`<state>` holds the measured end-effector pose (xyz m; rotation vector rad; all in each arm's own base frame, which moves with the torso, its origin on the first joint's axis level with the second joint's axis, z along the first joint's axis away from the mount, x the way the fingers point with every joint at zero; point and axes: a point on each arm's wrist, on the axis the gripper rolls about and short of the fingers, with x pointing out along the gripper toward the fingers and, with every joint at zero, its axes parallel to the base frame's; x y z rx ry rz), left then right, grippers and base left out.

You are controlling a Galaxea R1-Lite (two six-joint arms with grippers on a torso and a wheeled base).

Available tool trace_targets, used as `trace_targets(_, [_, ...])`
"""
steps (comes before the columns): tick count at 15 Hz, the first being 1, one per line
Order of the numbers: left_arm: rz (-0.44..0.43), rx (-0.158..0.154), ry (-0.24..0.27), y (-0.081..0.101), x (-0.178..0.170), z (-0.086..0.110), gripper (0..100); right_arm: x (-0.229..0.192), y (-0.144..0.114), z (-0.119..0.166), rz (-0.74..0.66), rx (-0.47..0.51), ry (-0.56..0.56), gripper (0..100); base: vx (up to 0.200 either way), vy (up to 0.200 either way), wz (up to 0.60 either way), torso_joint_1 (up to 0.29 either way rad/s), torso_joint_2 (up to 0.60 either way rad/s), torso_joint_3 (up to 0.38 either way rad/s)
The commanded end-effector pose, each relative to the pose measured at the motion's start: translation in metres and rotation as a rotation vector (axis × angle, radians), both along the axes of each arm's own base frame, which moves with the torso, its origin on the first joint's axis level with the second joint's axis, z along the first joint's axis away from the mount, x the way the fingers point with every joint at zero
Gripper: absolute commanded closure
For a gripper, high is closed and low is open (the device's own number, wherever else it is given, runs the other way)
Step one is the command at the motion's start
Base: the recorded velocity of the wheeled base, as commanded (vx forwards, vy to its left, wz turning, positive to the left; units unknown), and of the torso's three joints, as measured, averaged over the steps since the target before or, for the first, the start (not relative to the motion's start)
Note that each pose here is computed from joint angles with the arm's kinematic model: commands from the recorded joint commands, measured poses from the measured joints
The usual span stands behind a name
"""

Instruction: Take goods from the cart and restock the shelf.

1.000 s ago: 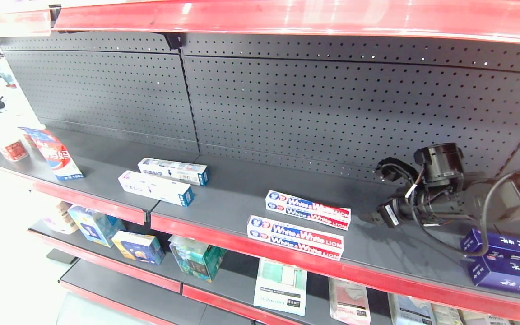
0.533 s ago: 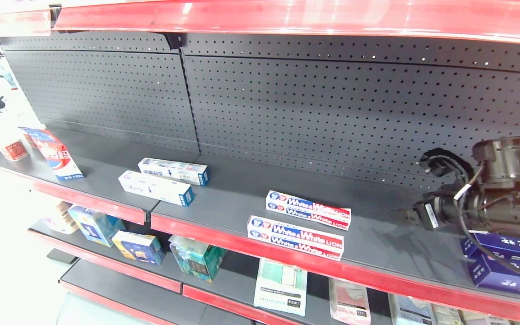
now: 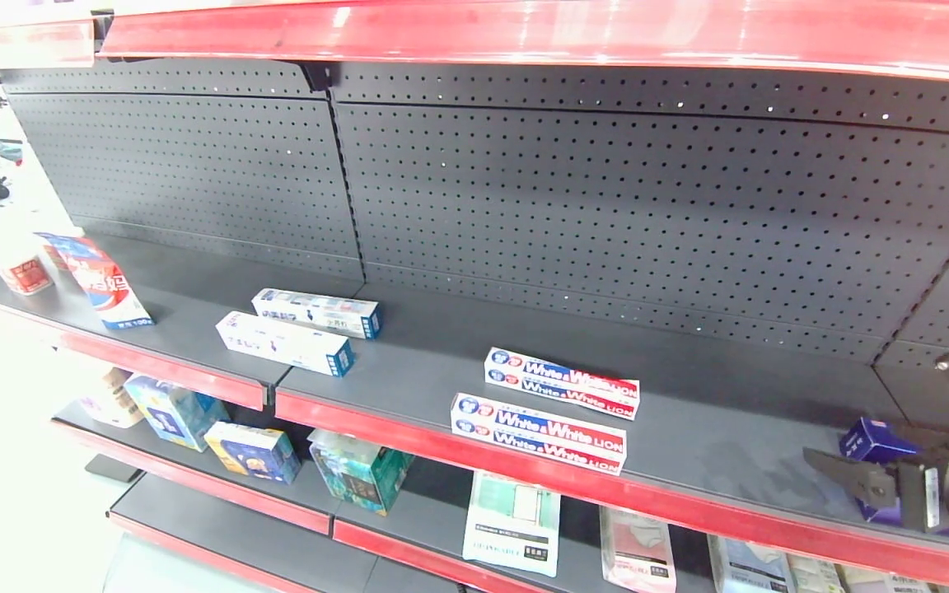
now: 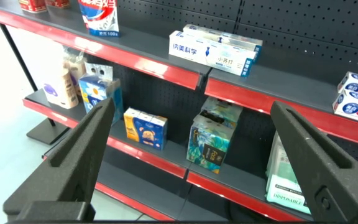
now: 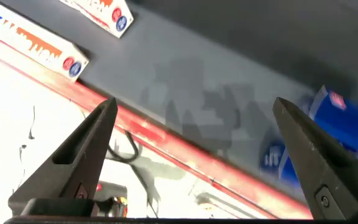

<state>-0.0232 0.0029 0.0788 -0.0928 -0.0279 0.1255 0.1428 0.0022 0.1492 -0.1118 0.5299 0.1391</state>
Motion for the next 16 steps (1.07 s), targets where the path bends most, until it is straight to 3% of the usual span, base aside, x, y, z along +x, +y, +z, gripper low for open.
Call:
trace_targets(1, [0.001,-0.001,-0.001,0.0,0.0,0.0,0,-0.05,-0.005,-0.007,-0.103,-0.034,-0.115,0,0.0,0.0,0.0,0.0,0.0,0.0])
trace_targets(5, [0.001,-0.001,0.001,0.0,0.0,0.0,0,-0.101,-0.001,-0.033,-0.033,0.067,-0.235,0,0.0,0.0,0.0,0.0,0.0,0.0])
trace_targets(8, [0.001,-0.001,-0.001,0.0,0.0,0.0,0,-0.134,0.0,-0.053,-0.109,0.036,-0.364,0,0.0,0.0,0.0,0.0,0.0,0.0])
trace_targets(11, [0.001,-0.001,0.001,0.0,0.0,0.0,0,-0.156,0.002,-0.065,-0.107,0.036,-0.412,0,0.0,0.0,0.0,0.0,0.0,0.0])
trace_targets(13, [0.001,-0.001,0.001,0.0,0.0,0.0,0,-0.159,0.001,-0.069,-0.165,0.037,-0.451,0,0.0,0.0,0.0,0.0,0.0,0.0])
trace_targets(14, [0.001,-0.001,0.001,0.0,0.0,0.0,0,-0.158,-0.001,-0.072,-0.263,0.045,-0.442,0,0.0,0.0,0.0,0.0,0.0,0.0])
trace_targets(16, [0.001,-0.001,0.001,0.0,0.0,0.0,0,-0.158,-0.001,-0.071,-0.279,0.056,-0.441,0,0.0,0.0,0.0,0.0,0.0,0.0])
